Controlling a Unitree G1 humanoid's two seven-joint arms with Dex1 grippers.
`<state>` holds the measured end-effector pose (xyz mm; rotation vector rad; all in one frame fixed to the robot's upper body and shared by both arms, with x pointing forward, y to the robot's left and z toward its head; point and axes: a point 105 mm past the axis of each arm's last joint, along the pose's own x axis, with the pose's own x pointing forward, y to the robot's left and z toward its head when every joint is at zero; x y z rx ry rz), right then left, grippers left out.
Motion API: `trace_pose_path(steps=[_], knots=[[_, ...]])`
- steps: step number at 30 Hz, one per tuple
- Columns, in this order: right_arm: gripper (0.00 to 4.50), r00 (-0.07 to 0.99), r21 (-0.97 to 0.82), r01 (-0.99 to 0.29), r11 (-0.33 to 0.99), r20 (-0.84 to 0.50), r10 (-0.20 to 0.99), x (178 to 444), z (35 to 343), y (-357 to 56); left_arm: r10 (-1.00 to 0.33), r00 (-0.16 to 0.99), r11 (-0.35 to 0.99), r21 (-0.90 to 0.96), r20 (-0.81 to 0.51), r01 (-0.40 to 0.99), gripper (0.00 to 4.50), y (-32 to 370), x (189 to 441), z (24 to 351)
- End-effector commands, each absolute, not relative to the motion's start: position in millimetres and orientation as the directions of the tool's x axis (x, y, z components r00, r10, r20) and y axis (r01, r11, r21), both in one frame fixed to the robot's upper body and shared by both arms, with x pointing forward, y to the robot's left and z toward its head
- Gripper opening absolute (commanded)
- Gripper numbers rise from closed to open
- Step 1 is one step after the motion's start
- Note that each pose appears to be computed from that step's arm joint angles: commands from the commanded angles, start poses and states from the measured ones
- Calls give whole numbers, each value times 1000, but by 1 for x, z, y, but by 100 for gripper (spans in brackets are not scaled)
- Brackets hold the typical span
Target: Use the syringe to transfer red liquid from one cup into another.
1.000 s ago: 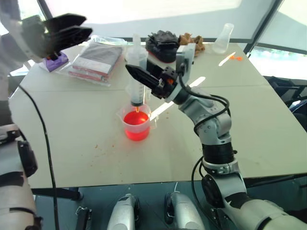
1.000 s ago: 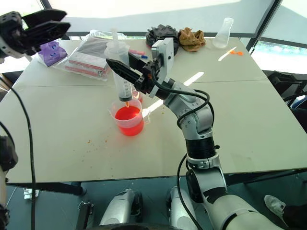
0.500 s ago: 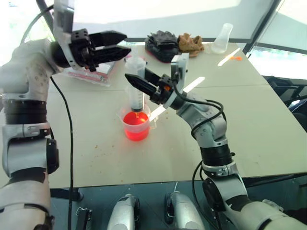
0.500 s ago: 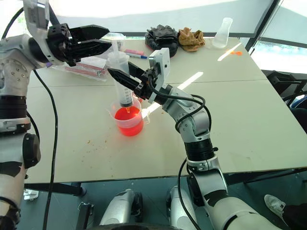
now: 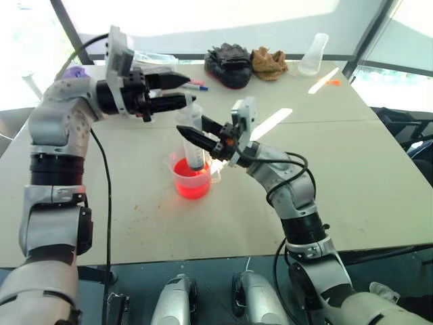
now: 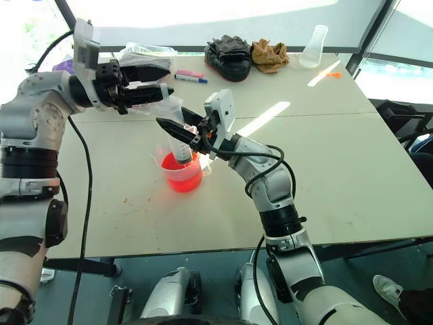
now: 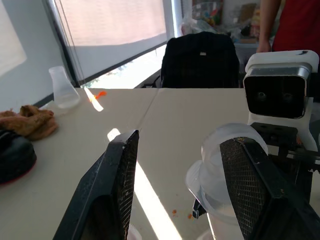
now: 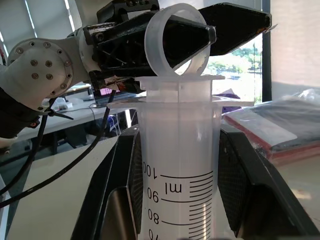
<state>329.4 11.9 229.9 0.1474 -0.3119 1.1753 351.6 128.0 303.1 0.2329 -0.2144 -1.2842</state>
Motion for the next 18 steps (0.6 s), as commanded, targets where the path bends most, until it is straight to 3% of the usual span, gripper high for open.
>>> trace_pose_path(steps=[1,11,18], knots=[[143,280,-128,-931,342,349,894,318,241,26,-972,233,228,328,25,917,258,119,343,310],[143,294,-153,-921,359,331,897,323,227,32,-967,252,247,321,28,914,258,119,343,307],[143,285,-144,-928,343,319,904,318,219,34,-945,301,327,329,130,886,258,125,351,330]])
